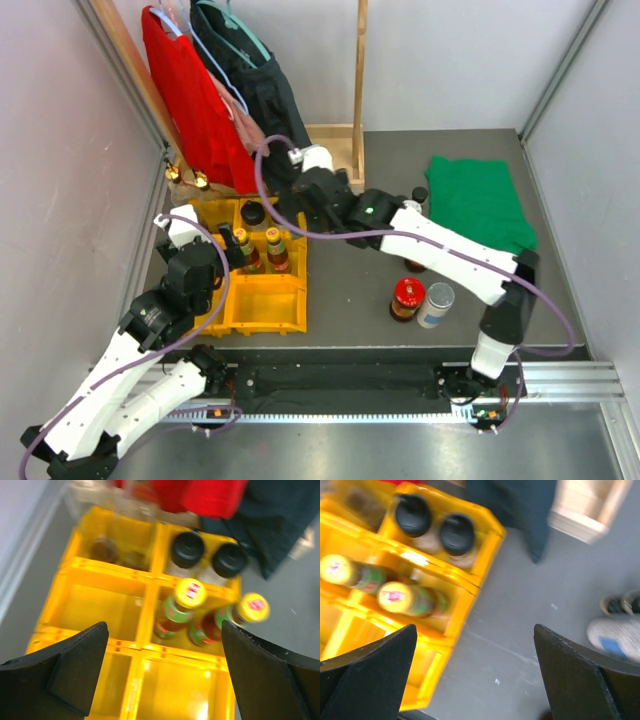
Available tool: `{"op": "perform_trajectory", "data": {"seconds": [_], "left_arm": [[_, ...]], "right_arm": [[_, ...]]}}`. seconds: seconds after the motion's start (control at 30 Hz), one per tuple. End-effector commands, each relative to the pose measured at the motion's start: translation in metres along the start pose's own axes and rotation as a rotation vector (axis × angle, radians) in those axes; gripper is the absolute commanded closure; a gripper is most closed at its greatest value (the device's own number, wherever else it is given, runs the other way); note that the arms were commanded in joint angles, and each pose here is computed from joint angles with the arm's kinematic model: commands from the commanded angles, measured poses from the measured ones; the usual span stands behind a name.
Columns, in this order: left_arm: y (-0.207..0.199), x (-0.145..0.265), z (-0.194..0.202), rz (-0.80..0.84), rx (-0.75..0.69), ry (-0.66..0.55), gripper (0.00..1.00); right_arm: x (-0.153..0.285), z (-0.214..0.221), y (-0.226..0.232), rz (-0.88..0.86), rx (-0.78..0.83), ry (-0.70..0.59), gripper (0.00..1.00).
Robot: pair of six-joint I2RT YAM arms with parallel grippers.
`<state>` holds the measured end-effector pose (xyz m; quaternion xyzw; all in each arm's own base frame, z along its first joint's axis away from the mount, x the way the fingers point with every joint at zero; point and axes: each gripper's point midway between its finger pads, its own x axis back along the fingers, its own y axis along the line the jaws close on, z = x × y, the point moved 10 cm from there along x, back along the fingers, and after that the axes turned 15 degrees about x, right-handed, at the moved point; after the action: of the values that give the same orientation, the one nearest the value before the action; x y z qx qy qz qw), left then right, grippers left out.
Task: Organize the condiment bottles
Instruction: Pick up the bottle from the center of the board.
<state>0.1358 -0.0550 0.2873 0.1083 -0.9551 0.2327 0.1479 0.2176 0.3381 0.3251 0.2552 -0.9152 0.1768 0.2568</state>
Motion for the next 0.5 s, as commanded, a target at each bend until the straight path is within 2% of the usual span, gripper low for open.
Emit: {"op": "perform_trajectory", "data": {"seconds": [0.0, 0.3, 0.47], "left_arm": [[-0.018, 0.001, 0.003, 0.208, -0.024, 0.073, 0.01], [-0.047, 0.002, 0.007, 0.431, -0.063, 0.206, 0.01], [-0.057, 0.004, 0.008, 0.532, -0.001, 0.222, 0.01]], "right_arm": [[0.036, 0.011, -0.052, 0.137, -0.150, -0.034, 0.01], [0.054, 0.083, -0.095, 0.271, -0.224, 0.077, 0.01], [0.061, 0.116, -0.114, 0.315, -0.301, 0.114, 0.01]]}}
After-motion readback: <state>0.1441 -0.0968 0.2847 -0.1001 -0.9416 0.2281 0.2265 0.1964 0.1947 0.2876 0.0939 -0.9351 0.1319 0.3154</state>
